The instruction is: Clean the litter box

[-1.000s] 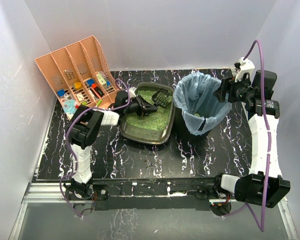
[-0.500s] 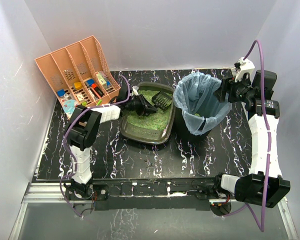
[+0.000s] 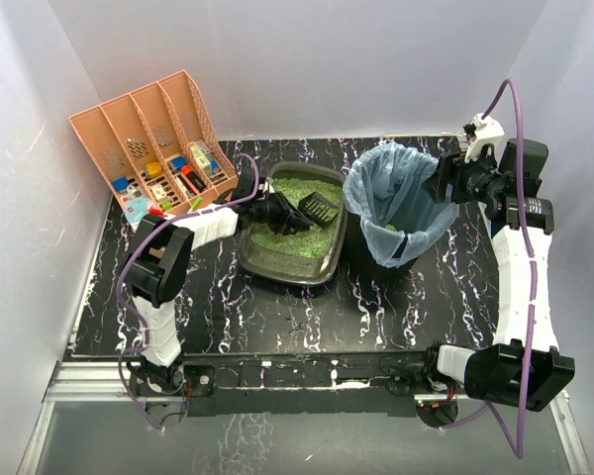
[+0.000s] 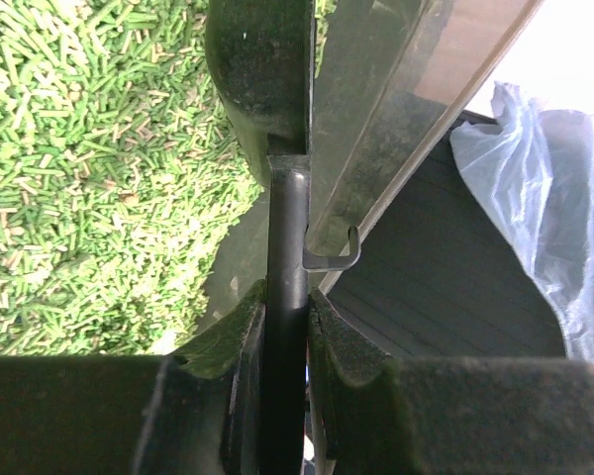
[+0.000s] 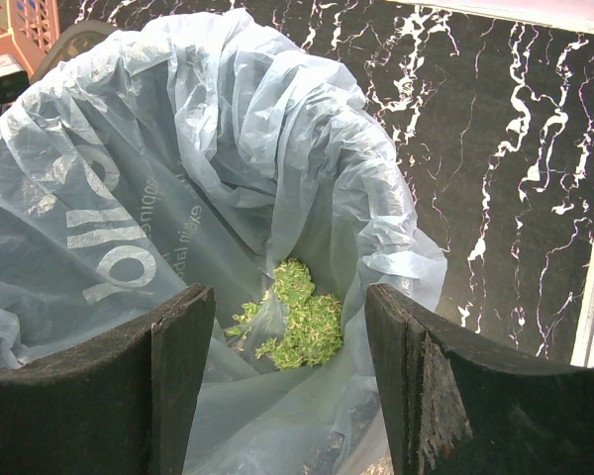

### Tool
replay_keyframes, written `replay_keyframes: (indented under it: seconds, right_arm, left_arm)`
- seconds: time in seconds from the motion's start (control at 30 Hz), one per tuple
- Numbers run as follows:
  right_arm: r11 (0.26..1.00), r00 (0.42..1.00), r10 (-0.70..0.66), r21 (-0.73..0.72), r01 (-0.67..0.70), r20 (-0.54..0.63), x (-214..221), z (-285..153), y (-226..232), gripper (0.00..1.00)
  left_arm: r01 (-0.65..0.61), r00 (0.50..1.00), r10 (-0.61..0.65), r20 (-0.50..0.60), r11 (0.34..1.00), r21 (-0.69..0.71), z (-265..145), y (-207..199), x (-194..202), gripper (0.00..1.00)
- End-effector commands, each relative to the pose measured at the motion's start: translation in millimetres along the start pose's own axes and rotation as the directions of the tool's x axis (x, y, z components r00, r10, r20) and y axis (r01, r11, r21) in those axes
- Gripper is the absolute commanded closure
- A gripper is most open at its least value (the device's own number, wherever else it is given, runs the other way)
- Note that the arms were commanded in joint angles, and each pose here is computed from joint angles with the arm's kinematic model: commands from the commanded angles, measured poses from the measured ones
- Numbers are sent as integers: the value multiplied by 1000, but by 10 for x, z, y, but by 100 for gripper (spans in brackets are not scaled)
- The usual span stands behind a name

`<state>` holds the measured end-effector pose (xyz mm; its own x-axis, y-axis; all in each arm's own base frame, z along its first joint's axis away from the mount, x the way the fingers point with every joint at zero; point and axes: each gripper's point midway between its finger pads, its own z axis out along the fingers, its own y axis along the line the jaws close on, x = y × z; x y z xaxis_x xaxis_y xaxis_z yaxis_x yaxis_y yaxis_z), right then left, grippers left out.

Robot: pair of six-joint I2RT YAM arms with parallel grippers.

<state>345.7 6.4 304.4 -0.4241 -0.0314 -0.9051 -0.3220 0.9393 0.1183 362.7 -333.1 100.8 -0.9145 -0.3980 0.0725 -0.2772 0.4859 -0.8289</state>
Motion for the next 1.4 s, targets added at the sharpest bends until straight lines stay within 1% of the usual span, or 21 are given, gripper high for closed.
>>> replay_keyframes:
  seconds: [0.0, 0.13, 0.23, 0.3, 0.47, 0.6, 0.67, 0.83, 1.03, 1.23, 1.37]
  right_arm:
    - [999, 998, -37, -4, 37, 57, -164, -11, -16, 32]
    - [999, 998, -37, 3, 37, 56, -153, -19, -23, 32]
    - [999, 998, -38, 3, 38, 57, -150, -17, -22, 32]
    - [999, 998, -38, 5, 38, 57, -150, -16, -27, 32]
    - [999, 998, -39, 5, 38, 54, -134, -8, -32, 32]
    - [999, 998, -36, 2, 36, 50, -124, 7, -36, 32]
    - [999, 998, -36, 1, 36, 50, -125, 5, -32, 32]
    - [999, 998, -36, -3, 36, 51, -128, 6, -26, 32]
    - [999, 998, -38, -6, 38, 49, -110, 5, -20, 32]
    - [999, 998, -41, -11, 41, 52, -121, -4, -6, 32]
    - [999, 998, -40, -12, 41, 52, -124, -5, -5, 32]
  left_arm:
    - [149, 989, -149, -20, 989, -19, 9, -41, 103, 100]
    - [173, 985, -173, -5, 985, -11, 94, -59, 11, 100]
    - [195, 981, -195, 6, 980, -32, 174, 47, -35, 100]
    - [210, 978, -210, 15, 977, -19, 221, 80, -74, 100]
    - [207, 976, -213, 39, 971, 120, 283, -52, -191, 100]
    - [188, 978, -202, 57, 964, 190, 304, -136, -254, 100]
    - [158, 982, -178, 66, 958, 240, 302, -216, -284, 100]
    - [100, 989, -128, 71, 945, 312, 328, -319, -269, 100]
    - [41, 994, -71, 80, 942, 333, 310, -262, -165, 100]
    - [11, 996, -36, 79, 956, 293, 256, -121, -61, 100]
    - [-1, 997, -22, 75, 955, 295, 216, -114, -19, 100]
